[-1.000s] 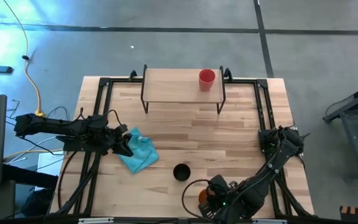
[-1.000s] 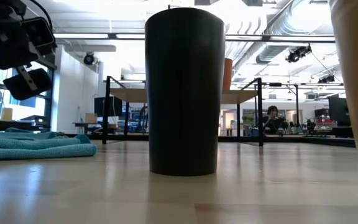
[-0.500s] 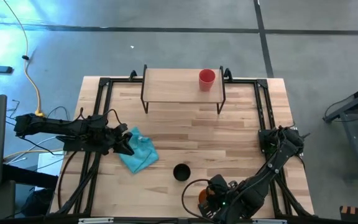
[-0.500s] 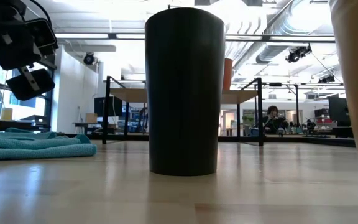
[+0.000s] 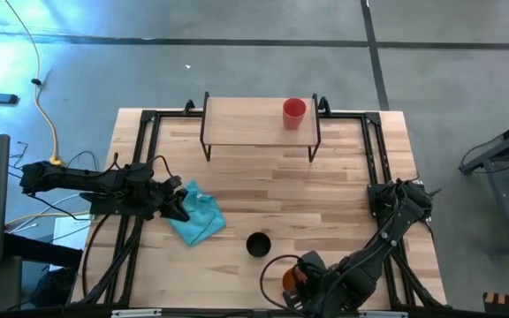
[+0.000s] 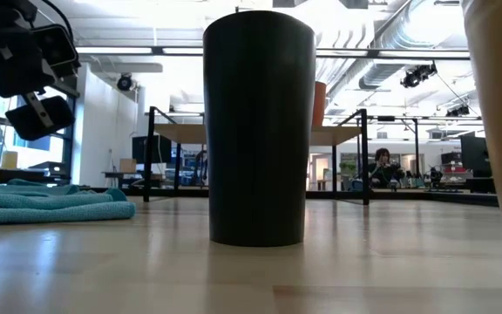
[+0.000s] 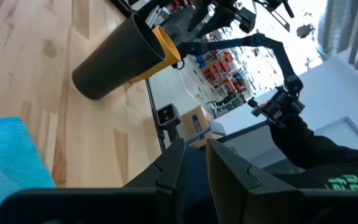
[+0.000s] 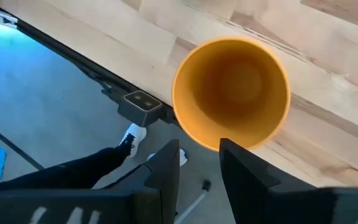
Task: Stack small to large cups/mugs on shelf
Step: Adjust the yellow cup
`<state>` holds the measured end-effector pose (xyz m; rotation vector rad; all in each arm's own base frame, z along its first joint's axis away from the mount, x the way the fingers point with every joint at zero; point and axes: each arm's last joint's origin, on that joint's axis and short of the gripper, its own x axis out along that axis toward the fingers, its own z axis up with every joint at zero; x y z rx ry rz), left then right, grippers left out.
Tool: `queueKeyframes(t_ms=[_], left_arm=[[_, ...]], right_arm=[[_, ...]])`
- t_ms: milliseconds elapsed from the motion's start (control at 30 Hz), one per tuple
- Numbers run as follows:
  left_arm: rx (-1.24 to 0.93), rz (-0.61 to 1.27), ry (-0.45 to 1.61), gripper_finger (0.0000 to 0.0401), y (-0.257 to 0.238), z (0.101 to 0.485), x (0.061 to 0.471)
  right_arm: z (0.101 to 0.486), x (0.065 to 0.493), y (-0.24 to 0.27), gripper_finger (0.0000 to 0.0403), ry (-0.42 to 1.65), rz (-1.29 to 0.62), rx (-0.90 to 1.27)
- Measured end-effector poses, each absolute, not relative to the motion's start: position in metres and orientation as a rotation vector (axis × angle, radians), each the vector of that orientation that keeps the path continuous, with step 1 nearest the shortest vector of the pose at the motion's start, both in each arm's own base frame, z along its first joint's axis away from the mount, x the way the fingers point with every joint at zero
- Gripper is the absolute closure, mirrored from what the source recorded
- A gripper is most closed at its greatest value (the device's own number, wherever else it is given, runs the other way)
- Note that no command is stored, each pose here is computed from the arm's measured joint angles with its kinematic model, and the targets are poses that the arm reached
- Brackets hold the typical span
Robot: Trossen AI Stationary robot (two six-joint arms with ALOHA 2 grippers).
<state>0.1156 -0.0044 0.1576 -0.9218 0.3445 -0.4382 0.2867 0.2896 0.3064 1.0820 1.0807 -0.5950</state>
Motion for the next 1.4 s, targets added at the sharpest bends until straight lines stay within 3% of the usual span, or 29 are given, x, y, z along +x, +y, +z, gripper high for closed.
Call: queueKeyframes(t_ms=[333, 967, 1400], left_arm=[[-0.923, -0.393, 0.326, 0.0345, -0.003, 0.157, 0.116], [-0.949, -0.351, 0.398, 0.0345, -0.003, 0.15, 0.115], [-0.953, -0.34, 0.422, 0.0345, -0.003, 0.147, 0.114]], right_arm=[[0.303, 0.281, 0.278, 0.0297, 1.063, -0.746, 1.041], [0.306, 0.32, 0.243, 0.0297, 0.929, -0.662, 0.869], [0.303, 0.307, 0.254, 0.0297, 1.146, -0.621, 0.904]])
